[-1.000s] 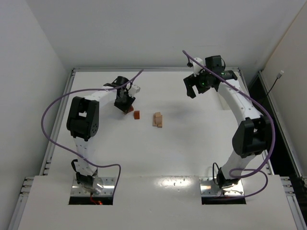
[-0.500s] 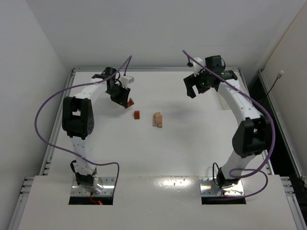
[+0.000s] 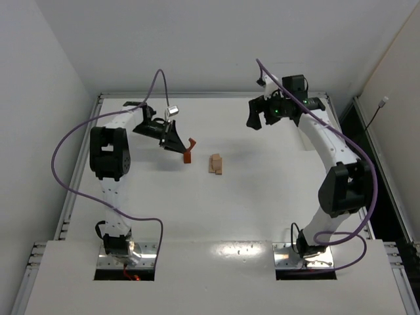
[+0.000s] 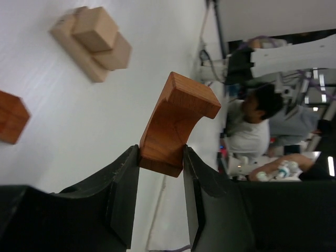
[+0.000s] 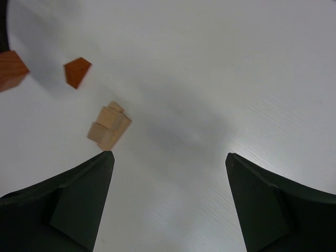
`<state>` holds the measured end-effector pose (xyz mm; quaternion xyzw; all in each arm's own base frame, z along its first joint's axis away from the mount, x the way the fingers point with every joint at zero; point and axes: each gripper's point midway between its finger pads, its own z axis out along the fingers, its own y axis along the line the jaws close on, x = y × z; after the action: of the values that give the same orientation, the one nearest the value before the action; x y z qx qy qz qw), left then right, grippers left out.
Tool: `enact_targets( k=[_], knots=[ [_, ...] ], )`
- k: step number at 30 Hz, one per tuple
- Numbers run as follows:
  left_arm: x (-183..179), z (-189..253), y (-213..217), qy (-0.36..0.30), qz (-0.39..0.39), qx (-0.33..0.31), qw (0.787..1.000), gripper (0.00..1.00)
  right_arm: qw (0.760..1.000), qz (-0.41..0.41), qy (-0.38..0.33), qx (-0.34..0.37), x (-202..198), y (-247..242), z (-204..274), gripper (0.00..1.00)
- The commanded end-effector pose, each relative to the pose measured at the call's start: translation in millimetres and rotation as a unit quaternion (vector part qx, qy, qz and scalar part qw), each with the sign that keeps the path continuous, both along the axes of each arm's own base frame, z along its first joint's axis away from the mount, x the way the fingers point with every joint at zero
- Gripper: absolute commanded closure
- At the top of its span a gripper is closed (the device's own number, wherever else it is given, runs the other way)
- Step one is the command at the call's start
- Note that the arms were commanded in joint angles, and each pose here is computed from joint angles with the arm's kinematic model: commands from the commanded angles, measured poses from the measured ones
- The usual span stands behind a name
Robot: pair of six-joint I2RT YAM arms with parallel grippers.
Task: Build the wood block tower
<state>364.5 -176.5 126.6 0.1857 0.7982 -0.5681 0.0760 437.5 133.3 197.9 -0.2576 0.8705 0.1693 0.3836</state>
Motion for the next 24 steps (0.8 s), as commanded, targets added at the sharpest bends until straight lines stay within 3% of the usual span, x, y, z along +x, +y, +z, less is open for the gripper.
enact_targets(
  k=[1,4,6,7,8,18,24],
  knots=[
    [-10.7,57.6,-9.6,-0.007,0.016,-0.118,0.993,1.0,0.989,0.019,-0.041,0.138,-7.3,35.5,50.7,0.15],
    [-19.5,73.4,-11.6,-0.002,0.021,-0.151,0.988,1.0,0.975,0.011,-0.043,0.216,-17.2,52.5,57.6,0.15],
    [-20.2,90.2,-12.9,-0.023,0.021,-0.177,0.984,1.0,0.968,0.021,-0.043,0.247,-25.3,69.0,56.2,0.15],
    [-21.7,99.0,-13.2,0.011,0.027,-0.19,0.981,1.0,0.966,0.029,-0.044,0.253,-30.3,77.4,59.1,0.15],
    [-20.9,106.7,-13.2,-0.003,0.022,-0.2,0.98,1.0,0.965,0.042,-0.042,0.257,-40.6,94.9,60.7,0.17],
    [-8.5,146.0,-13.3,-0.029,0.011,-0.201,0.979,1.0,0.931,0.108,-0.031,0.349,-70.3,183.7,114.5,0.19],
    [3.6,145.3,9.6,-0.021,0.044,-0.199,0.979,1.0,0.914,0.126,-0.035,0.384,-70.2,196.3,134.8,0.19]
  ],
)
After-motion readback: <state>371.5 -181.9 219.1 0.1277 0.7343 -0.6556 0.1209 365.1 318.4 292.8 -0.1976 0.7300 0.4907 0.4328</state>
